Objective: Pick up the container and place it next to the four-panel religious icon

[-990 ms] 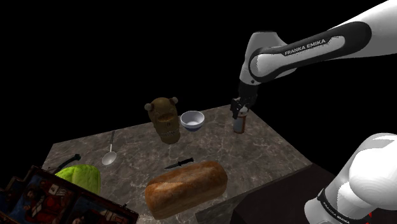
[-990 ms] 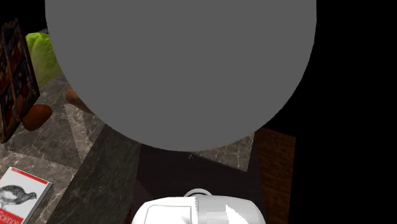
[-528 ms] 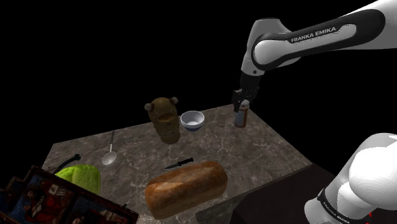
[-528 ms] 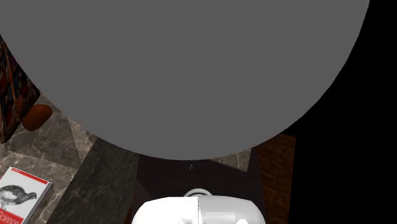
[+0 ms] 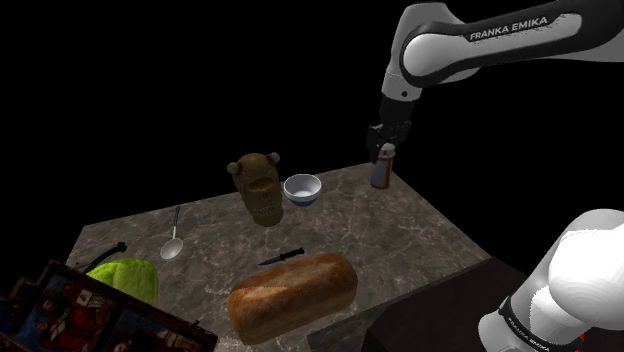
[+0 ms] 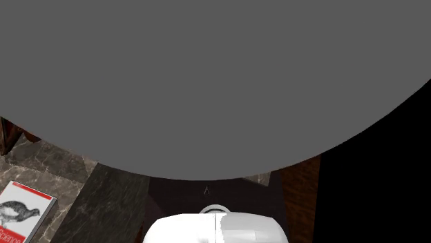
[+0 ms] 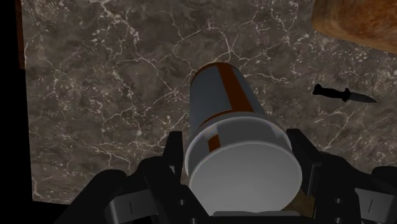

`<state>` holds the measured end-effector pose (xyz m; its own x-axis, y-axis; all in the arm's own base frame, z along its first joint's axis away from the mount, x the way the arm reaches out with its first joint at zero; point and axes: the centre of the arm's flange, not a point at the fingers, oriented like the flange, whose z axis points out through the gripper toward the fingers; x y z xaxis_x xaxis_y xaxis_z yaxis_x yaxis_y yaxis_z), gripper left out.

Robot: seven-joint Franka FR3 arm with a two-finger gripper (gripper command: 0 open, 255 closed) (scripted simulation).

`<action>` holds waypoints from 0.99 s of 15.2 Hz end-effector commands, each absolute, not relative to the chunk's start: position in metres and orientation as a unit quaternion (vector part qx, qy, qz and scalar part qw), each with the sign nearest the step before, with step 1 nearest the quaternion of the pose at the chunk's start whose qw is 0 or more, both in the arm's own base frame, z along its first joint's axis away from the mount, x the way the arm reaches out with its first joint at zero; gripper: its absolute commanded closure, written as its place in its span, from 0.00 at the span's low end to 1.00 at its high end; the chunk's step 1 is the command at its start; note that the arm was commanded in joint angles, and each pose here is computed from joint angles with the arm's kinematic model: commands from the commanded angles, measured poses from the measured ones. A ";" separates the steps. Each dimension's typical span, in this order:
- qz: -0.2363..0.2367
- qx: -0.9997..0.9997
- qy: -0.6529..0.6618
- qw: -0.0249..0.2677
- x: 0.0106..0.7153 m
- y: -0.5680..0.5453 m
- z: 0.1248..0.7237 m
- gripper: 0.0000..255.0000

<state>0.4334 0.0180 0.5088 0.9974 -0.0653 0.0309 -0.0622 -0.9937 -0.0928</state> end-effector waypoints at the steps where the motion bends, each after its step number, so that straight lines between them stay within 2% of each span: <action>1: -0.017 -0.998 0.032 0.046 0.433 0.018 0.520 1.00; 11: -0.017 -0.998 0.032 0.046 0.433 0.018 0.567 1.00; 15: -0.017 -0.998 0.032 0.046 0.447 0.069 0.567 1.00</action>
